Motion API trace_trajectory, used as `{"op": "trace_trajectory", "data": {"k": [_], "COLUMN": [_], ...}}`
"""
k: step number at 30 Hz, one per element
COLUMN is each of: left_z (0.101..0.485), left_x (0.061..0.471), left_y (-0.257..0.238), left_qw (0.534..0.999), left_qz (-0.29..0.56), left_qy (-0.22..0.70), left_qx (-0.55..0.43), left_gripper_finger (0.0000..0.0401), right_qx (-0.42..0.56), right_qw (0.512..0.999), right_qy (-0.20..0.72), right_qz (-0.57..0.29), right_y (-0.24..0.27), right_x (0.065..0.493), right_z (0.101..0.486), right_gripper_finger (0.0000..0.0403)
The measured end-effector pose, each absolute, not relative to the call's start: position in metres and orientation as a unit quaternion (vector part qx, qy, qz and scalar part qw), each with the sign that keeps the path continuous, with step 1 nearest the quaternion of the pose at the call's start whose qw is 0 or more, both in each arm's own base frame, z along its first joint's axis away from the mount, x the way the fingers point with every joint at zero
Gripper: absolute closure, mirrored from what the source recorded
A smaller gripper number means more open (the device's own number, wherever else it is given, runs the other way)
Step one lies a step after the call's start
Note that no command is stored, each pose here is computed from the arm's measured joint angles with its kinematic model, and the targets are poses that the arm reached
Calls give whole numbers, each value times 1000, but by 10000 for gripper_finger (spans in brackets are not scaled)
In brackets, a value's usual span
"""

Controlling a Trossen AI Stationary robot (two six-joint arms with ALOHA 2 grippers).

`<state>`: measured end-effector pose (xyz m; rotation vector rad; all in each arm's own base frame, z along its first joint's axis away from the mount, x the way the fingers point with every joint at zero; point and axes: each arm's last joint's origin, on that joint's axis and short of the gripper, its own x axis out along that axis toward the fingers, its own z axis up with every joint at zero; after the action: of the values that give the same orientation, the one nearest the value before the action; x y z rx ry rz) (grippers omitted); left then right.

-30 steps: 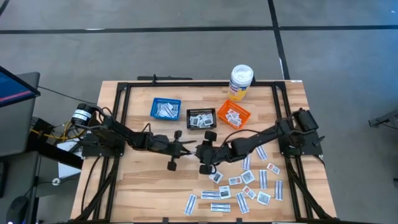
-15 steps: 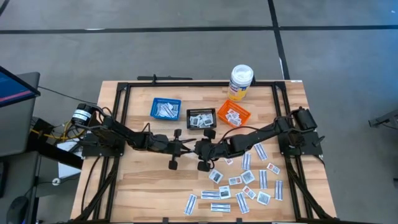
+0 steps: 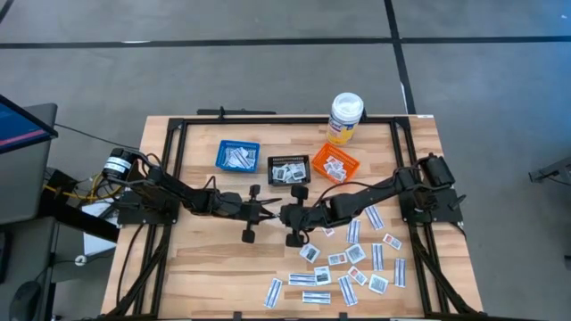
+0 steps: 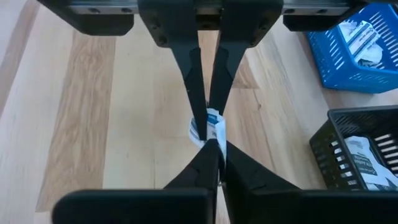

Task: Pick & Place First Aid Supplies
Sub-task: Put the bandage into the blue container

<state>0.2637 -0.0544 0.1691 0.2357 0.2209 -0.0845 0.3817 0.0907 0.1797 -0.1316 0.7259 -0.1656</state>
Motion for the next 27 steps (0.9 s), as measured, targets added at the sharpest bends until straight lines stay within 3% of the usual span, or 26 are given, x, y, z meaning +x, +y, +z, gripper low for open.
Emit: {"op": "trace_trajectory", "data": {"k": [27], "left_z": [167], "left_x": [263], "left_y": [-54], "left_qw": [986], "left_qz": [-41], "left_qy": [127], "left_qx": [96], "left_gripper_finger": [395], "right_qx": [-86], "right_qw": [920], "right_qy": [374], "right_qz": [-71], "right_y": [93], "right_x": [373], "right_z": [186], "right_gripper_finger": [402]}}
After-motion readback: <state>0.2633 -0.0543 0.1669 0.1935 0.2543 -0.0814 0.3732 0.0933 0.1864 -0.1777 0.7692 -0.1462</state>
